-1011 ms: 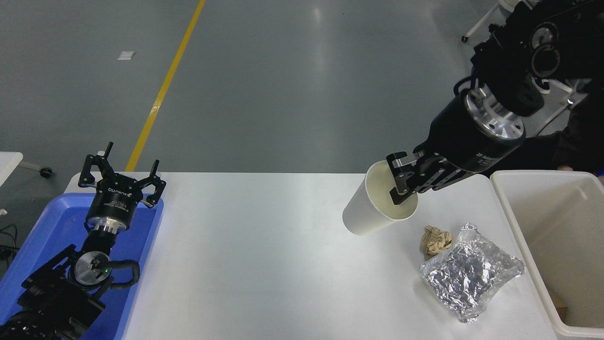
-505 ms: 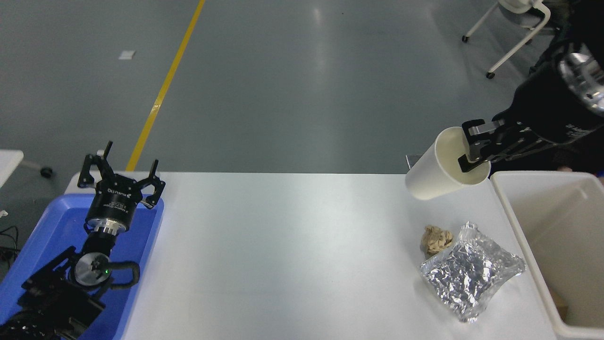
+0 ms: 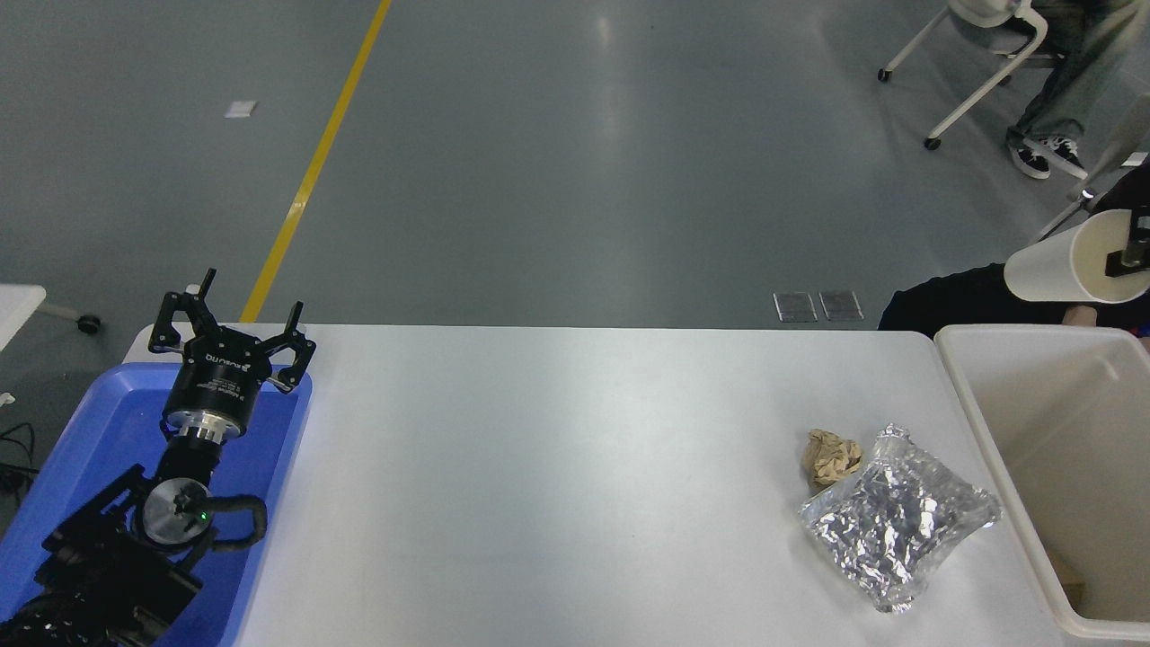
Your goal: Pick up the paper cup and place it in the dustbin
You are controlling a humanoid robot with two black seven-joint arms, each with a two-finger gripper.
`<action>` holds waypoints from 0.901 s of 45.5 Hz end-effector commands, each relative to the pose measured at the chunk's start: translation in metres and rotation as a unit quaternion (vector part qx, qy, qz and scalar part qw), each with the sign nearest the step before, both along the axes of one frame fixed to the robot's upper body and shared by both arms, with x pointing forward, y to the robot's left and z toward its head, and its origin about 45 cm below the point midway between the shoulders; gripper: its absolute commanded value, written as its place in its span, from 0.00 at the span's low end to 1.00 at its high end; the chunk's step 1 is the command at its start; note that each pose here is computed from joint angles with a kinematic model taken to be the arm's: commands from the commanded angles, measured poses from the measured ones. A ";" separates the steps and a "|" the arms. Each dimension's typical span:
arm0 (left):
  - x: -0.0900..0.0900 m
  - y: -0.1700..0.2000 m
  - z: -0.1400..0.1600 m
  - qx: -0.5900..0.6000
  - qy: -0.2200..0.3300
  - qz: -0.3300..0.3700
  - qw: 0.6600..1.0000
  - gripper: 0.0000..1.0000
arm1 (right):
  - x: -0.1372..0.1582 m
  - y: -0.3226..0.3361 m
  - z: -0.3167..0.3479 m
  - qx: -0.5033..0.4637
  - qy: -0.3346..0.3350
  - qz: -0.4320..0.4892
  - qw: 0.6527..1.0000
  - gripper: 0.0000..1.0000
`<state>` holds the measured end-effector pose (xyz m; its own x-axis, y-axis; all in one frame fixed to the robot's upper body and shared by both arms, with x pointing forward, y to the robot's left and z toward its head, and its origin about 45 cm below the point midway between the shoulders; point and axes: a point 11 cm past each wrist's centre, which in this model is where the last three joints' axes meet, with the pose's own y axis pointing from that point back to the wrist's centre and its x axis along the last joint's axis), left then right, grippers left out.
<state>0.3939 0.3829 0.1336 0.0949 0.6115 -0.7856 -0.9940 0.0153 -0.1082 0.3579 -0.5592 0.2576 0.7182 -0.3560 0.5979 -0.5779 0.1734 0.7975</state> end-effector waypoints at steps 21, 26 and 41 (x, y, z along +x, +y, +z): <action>0.000 0.001 0.000 0.001 0.000 0.000 1.000 1.00 | -0.073 -0.036 -0.159 -0.050 -0.007 -0.135 0.990 0.00; 0.000 0.000 0.000 0.000 0.000 -0.001 1.000 1.00 | -0.073 -0.036 -0.159 -0.053 -0.011 -0.135 0.989 0.00; 0.000 0.000 0.001 0.001 -0.001 0.000 1.000 1.00 | -0.067 -0.032 -0.157 -0.047 -0.007 -0.128 0.991 1.00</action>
